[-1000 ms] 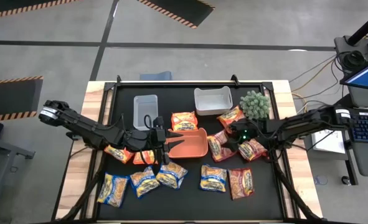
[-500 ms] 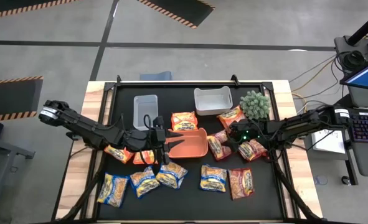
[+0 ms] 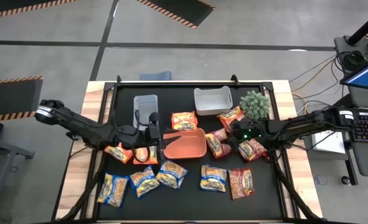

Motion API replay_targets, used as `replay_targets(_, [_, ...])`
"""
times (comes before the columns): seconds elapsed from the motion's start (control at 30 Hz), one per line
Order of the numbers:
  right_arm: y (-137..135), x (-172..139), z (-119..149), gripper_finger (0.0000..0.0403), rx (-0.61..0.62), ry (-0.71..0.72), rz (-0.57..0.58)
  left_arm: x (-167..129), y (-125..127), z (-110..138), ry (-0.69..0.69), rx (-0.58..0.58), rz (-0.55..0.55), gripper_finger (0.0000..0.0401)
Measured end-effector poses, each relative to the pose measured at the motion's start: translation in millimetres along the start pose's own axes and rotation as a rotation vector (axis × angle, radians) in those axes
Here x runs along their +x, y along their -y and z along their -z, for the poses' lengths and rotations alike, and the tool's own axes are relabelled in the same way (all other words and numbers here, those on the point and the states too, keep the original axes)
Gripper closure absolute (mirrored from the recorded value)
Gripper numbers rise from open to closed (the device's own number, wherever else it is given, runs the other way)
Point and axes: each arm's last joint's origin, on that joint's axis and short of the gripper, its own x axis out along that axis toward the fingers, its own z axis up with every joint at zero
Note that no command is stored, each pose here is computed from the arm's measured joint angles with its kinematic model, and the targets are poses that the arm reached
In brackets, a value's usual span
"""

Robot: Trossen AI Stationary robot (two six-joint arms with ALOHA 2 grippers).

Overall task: Sort Maruchan noodles
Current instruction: Put the red noodle packet into the orange bin

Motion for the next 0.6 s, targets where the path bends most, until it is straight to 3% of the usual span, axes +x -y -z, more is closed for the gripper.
replay_targets(0.37, [-23,-26,-16,0.0343,-0.022,0.122,-0.120,-33,-25,-10,-0.102,0.050,-0.212,0.0324])
replay_targets(0.47, [-37,-36,-28,0.0343,-0.064,0.127,-0.090,-36,-26,-5,-0.152,0.046,-0.209,0.0324])
replay_targets(0.6, [-60,-51,-51,0.0343,-0.171,0.147,-0.016,-37,-23,8,-0.263,0.042,-0.115,0.0324])
